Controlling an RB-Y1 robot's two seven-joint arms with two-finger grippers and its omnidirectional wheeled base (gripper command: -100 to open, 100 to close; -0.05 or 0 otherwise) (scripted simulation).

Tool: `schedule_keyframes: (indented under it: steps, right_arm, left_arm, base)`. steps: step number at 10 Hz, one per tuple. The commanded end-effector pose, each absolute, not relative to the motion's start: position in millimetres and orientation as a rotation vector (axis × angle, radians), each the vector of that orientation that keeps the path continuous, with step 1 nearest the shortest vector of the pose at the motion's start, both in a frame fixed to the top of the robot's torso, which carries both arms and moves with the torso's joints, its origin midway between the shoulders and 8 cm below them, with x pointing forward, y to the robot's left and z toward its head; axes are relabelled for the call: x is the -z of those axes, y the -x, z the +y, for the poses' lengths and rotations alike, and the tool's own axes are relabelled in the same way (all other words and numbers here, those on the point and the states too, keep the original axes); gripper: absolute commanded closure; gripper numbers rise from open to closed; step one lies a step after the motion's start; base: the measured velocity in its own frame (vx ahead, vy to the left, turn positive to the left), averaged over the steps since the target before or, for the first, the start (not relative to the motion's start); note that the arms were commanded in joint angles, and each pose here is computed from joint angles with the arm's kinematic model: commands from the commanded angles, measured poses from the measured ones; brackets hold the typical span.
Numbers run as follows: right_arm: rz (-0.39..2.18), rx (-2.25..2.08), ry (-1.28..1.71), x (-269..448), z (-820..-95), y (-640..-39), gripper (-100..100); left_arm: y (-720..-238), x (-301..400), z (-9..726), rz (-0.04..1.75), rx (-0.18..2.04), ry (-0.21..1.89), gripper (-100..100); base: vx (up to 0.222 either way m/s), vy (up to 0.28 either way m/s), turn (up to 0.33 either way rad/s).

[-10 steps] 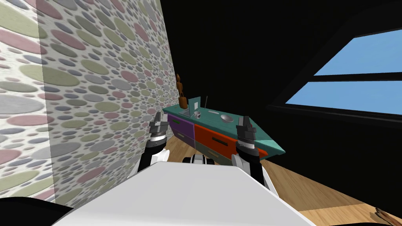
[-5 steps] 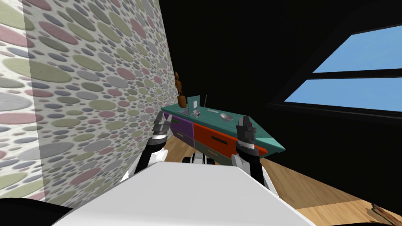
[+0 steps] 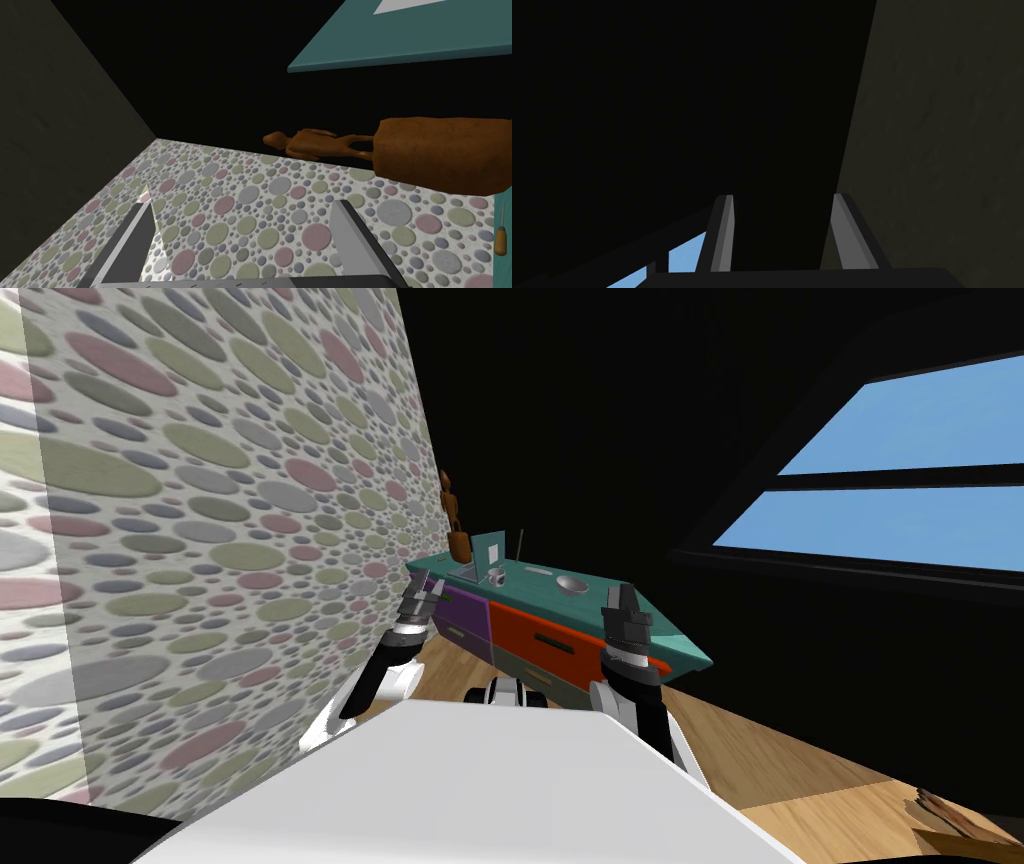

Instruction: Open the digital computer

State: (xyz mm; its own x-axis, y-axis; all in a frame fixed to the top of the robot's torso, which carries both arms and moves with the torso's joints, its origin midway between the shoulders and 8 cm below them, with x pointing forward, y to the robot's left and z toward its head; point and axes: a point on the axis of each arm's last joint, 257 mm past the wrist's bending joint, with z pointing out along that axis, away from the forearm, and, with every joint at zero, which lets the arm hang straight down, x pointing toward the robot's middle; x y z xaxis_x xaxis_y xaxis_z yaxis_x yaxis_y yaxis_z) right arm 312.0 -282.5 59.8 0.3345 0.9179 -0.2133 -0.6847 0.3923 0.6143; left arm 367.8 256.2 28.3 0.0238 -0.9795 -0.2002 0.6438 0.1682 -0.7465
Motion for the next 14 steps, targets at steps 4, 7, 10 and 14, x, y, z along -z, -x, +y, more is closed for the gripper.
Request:
schedule_keyframes:
  steps: [4, 7, 10, 14]
  right_arm:
    - [0.588, -1.095, -0.46, -59.8, -282.5, -312.0, 0]
    - [0.588, -1.095, -0.46, -59.8, -282.5, -312.0, 0]
    - [0.588, -1.095, -0.46, -59.8, -282.5, -312.0, 0]
    - [0.588, -1.095, -0.46, -59.8, -282.5, -312.0, 0]
  left_arm:
    - [-398.5, -20.4, 255.4, 0.917, 1.351, 0.555, -100]
    - [-413.6, -17.8, 256.2, 0.972, 1.344, 0.57, -100]
    - [-429.1, -15.3, 258.3, 1.028, 1.33, 0.586, -100]
    - [-451.6, -14.6, 263.8, 1.107, 1.298, 0.601, -100]
  base:
    - [-0.005, -0.028, -0.038]
    - [-0.006, -0.03, -0.038]
    - [-0.007, -0.033, -0.048]
    - [-0.006, -0.03, -0.04]
